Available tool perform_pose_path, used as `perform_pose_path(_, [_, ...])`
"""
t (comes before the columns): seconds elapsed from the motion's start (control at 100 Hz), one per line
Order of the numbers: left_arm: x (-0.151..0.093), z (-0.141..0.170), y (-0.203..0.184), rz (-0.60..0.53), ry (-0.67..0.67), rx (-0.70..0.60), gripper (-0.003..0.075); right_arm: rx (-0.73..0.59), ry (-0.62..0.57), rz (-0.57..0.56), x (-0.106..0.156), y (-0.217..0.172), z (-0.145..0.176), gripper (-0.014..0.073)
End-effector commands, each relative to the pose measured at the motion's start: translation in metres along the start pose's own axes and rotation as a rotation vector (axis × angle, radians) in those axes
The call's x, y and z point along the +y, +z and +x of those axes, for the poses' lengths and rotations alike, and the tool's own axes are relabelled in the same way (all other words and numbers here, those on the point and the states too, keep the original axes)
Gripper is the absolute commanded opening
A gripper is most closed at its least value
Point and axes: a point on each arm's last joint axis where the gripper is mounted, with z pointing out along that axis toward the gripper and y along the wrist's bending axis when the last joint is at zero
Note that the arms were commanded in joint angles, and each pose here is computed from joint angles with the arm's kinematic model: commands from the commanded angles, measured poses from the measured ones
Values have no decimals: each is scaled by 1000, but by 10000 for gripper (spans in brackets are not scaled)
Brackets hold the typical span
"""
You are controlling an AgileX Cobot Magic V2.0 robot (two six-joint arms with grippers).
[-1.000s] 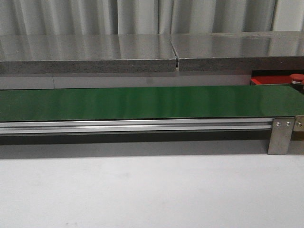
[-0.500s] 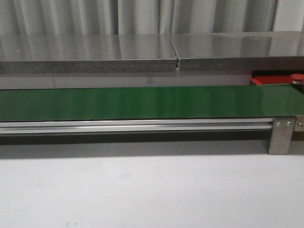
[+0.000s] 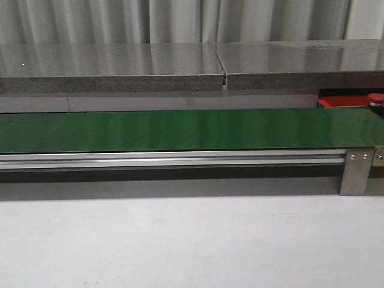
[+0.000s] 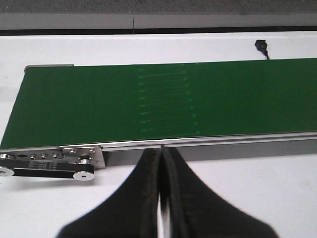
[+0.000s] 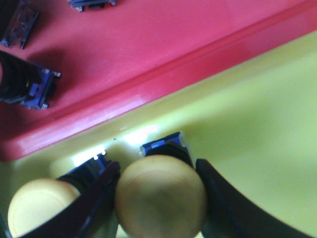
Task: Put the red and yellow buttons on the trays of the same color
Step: 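Raise the right gripper away from the trays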
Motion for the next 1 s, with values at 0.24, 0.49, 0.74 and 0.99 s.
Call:
perform_pose_path(0.24, [-2,-14,-5,11,-8,-96,-19,-134,10,-20,2,-18,-16,145])
perform_pose_path(0.49, [-2,-14,-5,11,-8,-96,-20,-128,25,-29,3,-13,-16,357])
perform_pose_path(0.74, [-2,-14,-5,11,-8,-96,-19,-143,27,-30,3,-14,-17,398])
perform_pose_path(0.99, [-2,-14,-5,11,-8,-96,-19,-173,8,-24,3,-25,-19,398])
